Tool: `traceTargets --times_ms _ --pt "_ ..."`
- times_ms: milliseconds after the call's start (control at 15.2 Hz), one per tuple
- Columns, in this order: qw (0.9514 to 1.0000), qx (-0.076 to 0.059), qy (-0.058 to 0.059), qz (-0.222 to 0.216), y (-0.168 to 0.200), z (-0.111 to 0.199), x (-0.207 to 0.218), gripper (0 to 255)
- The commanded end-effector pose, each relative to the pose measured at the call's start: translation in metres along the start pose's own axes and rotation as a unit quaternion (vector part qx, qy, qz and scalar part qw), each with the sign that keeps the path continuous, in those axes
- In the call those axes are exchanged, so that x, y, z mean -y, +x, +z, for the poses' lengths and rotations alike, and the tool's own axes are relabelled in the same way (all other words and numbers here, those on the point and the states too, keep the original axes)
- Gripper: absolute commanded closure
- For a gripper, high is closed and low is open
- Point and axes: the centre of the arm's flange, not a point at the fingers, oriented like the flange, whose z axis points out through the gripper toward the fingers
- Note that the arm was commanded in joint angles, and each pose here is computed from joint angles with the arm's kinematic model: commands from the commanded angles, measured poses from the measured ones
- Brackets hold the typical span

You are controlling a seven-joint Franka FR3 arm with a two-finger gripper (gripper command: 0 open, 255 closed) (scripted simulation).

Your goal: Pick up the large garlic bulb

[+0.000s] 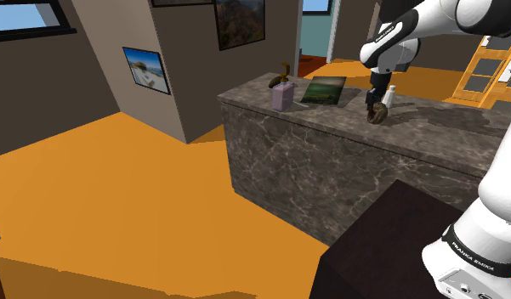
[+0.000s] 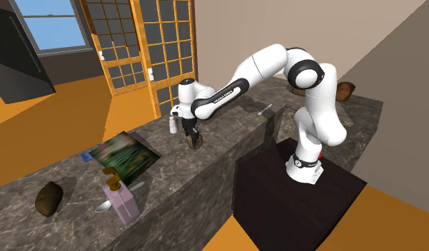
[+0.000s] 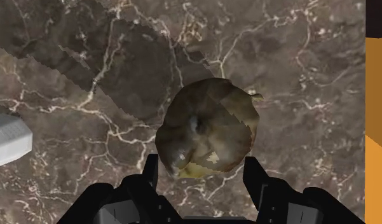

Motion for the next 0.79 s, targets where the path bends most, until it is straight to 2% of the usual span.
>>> traceTargets --times_ms 0,132,726 --pt "1.0000 0.002 0.001 0.001 -0.001 0.002 0.000 255" --pt "1.0000 0.002 0.001 0.000 -0.001 0.002 0.000 255" --pt "1.0000 0.002 0.001 0.000 -0.002 -0.046 -0.005 255"
